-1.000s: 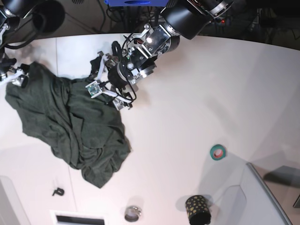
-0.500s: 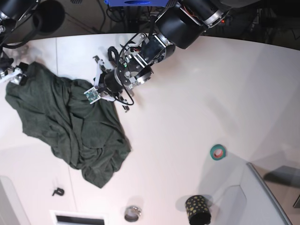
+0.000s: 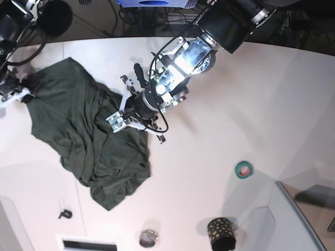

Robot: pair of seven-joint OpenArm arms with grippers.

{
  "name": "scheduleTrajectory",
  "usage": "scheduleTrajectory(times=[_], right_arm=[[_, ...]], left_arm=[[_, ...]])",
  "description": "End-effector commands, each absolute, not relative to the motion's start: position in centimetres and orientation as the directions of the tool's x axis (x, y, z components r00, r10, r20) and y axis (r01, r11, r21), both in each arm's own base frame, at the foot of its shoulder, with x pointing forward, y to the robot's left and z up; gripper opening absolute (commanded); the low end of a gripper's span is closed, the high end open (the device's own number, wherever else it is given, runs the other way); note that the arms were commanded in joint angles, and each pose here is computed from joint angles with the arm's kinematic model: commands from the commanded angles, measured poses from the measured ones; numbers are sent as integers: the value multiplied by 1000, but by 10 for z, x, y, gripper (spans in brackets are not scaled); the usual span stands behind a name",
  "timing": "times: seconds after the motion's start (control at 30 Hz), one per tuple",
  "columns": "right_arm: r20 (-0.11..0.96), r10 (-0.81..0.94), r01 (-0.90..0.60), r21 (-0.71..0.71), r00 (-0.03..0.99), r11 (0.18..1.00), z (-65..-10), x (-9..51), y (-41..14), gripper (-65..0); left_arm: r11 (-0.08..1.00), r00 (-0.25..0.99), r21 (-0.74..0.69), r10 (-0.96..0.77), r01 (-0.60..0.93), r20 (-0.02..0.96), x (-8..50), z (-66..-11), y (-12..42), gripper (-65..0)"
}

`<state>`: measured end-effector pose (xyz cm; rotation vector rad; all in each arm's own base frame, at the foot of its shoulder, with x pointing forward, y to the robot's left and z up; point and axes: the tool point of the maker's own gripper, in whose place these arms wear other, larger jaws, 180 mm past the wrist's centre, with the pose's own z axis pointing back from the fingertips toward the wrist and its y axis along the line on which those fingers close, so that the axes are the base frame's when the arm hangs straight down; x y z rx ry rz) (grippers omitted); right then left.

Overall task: Layout the t-shirt on the table in an organized manner, then fold the t-shirt properly
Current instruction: 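Grasp the shirt edge nearest the left gripper with the left gripper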

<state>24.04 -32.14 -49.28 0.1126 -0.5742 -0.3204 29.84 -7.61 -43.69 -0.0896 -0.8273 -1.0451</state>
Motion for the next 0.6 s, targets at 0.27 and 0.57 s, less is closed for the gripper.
scheduleTrajectory(times=[0.27, 0.57], right_arm=[[515, -331, 277, 181, 791, 944, -489, 253, -342, -635], [596, -320, 352, 67, 736, 934, -453, 265, -407, -636]], left_arm=[[500, 231, 369, -786, 784, 574, 299, -414, -69, -650], [235, 40, 627, -950, 743, 308, 283, -390, -62, -650]])
